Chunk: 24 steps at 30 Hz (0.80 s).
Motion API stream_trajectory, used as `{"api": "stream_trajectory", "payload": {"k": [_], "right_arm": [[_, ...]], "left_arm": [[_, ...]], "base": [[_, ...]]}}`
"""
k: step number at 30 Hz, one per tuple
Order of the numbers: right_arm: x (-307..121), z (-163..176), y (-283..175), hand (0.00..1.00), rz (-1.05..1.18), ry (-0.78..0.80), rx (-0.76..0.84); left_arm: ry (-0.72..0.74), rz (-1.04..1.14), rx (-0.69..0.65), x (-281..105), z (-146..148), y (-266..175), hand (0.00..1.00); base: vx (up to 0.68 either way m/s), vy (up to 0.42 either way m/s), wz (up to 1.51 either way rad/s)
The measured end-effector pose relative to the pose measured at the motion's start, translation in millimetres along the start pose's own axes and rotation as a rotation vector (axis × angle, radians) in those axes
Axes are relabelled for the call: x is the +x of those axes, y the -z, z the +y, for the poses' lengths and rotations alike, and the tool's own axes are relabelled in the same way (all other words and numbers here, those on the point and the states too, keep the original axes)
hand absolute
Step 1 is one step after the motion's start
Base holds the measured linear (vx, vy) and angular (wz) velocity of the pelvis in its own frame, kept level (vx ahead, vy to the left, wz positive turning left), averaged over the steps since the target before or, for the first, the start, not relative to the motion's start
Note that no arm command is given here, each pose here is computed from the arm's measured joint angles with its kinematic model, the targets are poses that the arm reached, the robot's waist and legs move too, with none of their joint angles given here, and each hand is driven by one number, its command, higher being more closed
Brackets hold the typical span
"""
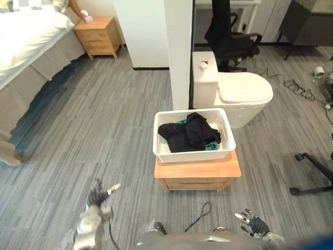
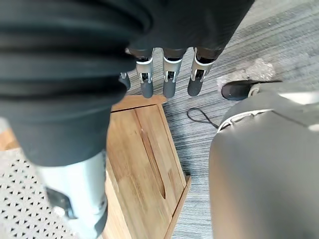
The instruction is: Tidy the bed and pick cloth on bed and put in laundry
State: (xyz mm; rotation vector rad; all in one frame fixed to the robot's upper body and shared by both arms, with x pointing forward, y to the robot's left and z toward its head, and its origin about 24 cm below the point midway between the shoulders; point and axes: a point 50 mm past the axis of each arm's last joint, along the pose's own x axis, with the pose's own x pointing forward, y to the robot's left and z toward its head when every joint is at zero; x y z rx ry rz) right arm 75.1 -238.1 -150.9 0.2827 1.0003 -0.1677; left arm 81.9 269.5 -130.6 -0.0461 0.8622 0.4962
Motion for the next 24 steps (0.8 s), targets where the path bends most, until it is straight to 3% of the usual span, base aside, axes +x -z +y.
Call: {"api": "stream_trajectory", "payload": {"k": [3,6,24], "right_arm": [[-0.8,-2.2,6.3,0.0,0.017,0.02,0.019],[-0.7,-1.4,10.3,0.0,0.031,0.034,0.014],[6.6,15.9,23.6,0.0,0.151,0.097,0.071]], "left_arm": [[-0.033,0.201,-0.027,-19.4,4.1,55.2,0.0],[-0.013,0.278,0.032,-29.7,-0.4,76.2,0.0],[0.106,0.415,0.187,-29.9,-27.4,85.9,0.0]], "base": [[-0.01,0.008,0.05],[-0.01,0.005,0.08],[0.03,0.005,-0.03]]}}
